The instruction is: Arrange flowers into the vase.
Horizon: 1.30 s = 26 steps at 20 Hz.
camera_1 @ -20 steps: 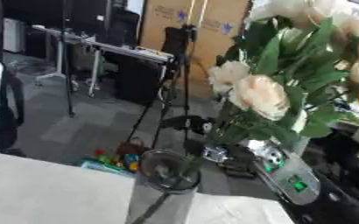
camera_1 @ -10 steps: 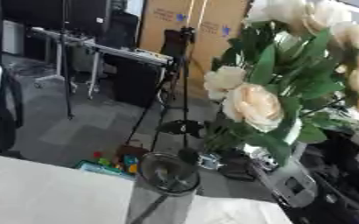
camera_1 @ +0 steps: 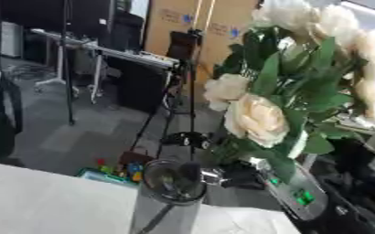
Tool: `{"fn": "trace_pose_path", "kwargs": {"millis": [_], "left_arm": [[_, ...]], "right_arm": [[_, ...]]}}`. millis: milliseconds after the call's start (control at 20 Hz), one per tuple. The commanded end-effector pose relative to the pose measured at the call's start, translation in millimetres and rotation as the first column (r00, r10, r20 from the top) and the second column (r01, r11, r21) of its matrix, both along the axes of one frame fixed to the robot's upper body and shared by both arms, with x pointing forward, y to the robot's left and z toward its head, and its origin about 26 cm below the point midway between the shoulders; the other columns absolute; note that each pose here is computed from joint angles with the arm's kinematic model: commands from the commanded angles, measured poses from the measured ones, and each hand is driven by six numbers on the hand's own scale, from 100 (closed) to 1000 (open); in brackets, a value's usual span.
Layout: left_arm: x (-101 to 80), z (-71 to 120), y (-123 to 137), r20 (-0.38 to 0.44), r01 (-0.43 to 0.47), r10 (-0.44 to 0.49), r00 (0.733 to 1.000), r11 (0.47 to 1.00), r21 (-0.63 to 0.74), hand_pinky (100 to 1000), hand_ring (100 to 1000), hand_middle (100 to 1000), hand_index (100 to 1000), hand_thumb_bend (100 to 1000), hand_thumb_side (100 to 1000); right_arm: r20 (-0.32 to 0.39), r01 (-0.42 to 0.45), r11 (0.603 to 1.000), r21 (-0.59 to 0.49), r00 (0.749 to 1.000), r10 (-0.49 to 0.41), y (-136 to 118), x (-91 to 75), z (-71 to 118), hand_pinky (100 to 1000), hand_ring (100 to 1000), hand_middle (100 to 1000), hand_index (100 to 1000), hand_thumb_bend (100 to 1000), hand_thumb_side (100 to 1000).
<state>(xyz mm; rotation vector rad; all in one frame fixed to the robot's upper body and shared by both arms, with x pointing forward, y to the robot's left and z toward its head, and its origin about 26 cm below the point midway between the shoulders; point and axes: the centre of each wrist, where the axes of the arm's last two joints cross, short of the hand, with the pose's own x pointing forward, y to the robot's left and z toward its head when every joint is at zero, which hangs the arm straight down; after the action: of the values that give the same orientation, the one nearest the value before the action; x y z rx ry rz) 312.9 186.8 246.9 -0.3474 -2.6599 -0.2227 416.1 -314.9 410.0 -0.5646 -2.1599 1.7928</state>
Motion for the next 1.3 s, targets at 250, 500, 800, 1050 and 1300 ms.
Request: {"fn": "trace_pose_path", "kwargs": {"millis": [250, 500, 800, 1050, 1300], "left_arm": [[-3.2, 6.0, 0.1, 0.024, 0.003, -0.003, 1.0, 1.0, -0.005, 700, 661, 861, 920, 354, 981], [-3.2, 6.0, -0.3, 0.024, 0.006, -0.006, 1.0, 1.0, -0.004, 700, 660, 861, 919, 352, 982], [-3.3, 6.2, -1.1, 0.024, 0.011, -0.011, 1.0, 1.0, -0.004, 699, 660, 860, 919, 350, 983], [-3.4, 6.1, -1.7, 0.023, 0.014, -0.014, 1.0, 1.0, -0.003, 699, 660, 860, 922, 350, 983], [-3.4, 5.7, -2.1, 0.021, 0.016, -0.016, 1.0, 1.0, 0.001, 699, 660, 861, 925, 348, 984]], "right_arm": [[0.068, -0.117, 0.86, -0.497, 0.983, 0.173, 3.8, -8.2, 7.0, 1000, 1000, 1000, 1000, 358, 1000], [0.055, -0.108, 0.828, -0.551, 0.985, 0.165, 10.3, -8.3, -0.6, 1000, 1000, 1000, 1000, 375, 1000], [0.041, -0.11, 0.806, -0.582, 0.986, 0.164, 14.9, -7.9, -6.8, 1000, 1000, 1000, 1000, 418, 1000], [0.037, -0.118, 0.807, -0.578, 0.985, 0.17, 15.4, -7.7, -7.8, 1000, 1000, 1000, 1000, 391, 1000], [0.039, -0.128, 0.83, -0.543, 0.983, 0.177, 11.2, -7.4, -4.6, 1000, 1000, 1000, 1000, 344, 1000]]}}
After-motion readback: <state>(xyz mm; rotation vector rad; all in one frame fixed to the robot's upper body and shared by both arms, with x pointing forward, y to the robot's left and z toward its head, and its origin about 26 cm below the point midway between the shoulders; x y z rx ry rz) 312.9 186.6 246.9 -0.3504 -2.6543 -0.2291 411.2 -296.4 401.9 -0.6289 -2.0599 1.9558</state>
